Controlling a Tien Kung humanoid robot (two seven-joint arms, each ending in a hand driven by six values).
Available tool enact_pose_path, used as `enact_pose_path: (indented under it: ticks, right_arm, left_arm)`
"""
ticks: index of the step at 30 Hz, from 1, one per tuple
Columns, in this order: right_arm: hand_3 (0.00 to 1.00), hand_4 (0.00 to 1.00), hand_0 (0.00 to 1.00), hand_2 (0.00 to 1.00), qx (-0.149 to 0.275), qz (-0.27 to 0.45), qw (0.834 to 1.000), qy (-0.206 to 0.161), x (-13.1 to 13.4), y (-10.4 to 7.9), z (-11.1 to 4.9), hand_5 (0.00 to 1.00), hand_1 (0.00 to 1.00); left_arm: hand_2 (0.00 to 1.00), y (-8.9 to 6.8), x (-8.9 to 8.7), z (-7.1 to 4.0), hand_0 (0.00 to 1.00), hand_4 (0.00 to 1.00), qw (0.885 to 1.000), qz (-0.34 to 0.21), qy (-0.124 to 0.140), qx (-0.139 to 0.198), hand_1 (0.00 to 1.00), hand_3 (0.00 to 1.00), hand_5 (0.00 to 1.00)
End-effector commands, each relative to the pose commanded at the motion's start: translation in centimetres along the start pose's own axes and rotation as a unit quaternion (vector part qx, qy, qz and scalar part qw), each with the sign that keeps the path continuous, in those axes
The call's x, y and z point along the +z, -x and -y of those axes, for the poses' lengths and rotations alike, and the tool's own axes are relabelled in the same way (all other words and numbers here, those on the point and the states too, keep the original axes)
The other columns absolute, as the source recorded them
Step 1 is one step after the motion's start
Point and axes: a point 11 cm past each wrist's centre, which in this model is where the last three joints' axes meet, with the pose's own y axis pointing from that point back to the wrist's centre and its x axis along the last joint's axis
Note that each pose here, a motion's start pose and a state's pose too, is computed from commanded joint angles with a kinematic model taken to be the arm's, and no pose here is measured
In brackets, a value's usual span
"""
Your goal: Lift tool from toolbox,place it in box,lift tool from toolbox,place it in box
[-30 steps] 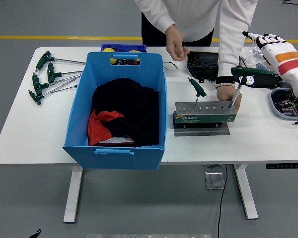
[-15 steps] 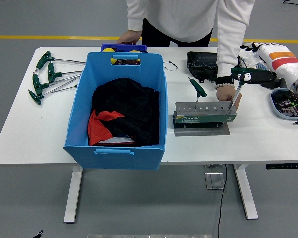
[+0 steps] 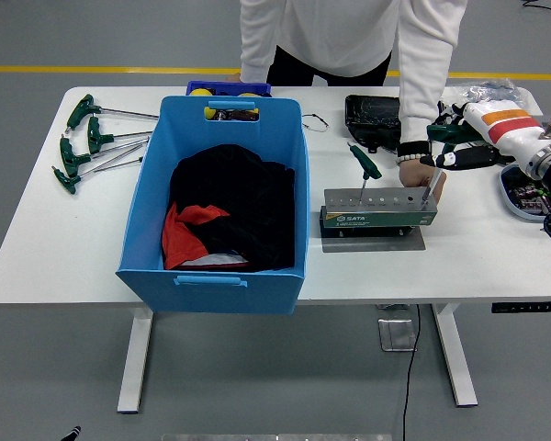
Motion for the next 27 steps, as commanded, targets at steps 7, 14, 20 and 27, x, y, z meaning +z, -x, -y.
enact_pose_path:
  ticks: [7, 14, 20, 27]
  right_arm:
    - [0.537, 0.998, 0.462, 0.389, -0.001, 0.000, 1.000, 0.007, 0.2, 0.2, 0.2, 0.816, 0.370]
    - [0.458, 0.998, 0.366, 0.326, 0.005, -0.004, 1.000, 0.003, -0.3, 0.0, 0.7, 0.824, 0.306]
    - [0.418, 0.998, 0.354, 0.315, -0.001, -0.006, 1.000, 0.010, -0.1, 0.4, 1.0, 0.832, 0.287]
    - [0.359, 0.998, 0.322, 0.289, -0.001, -0.004, 1.000, 0.016, 0.1, 0.6, 1.1, 0.837, 0.264]
  left_arm:
    - [0.825, 0.0, 0.4, 0.0, 0.803, 0.747, 1.000, 0.000, 0.003, 0.001, 0.859, 0.746, 0.651]
    - [0.824, 0.0, 0.7, 0.1, 0.806, 0.748, 1.000, 0.002, 0.004, 0.001, 0.860, 0.738, 0.652]
    - [0.824, 0.1, 1.0, 0.1, 0.807, 0.747, 1.000, 0.003, 0.005, 0.001, 0.860, 0.736, 0.650]
    - [0.823, 0.2, 1.3, 0.1, 0.808, 0.749, 1.000, 0.003, 0.008, 0.000, 0.861, 0.735, 0.652]
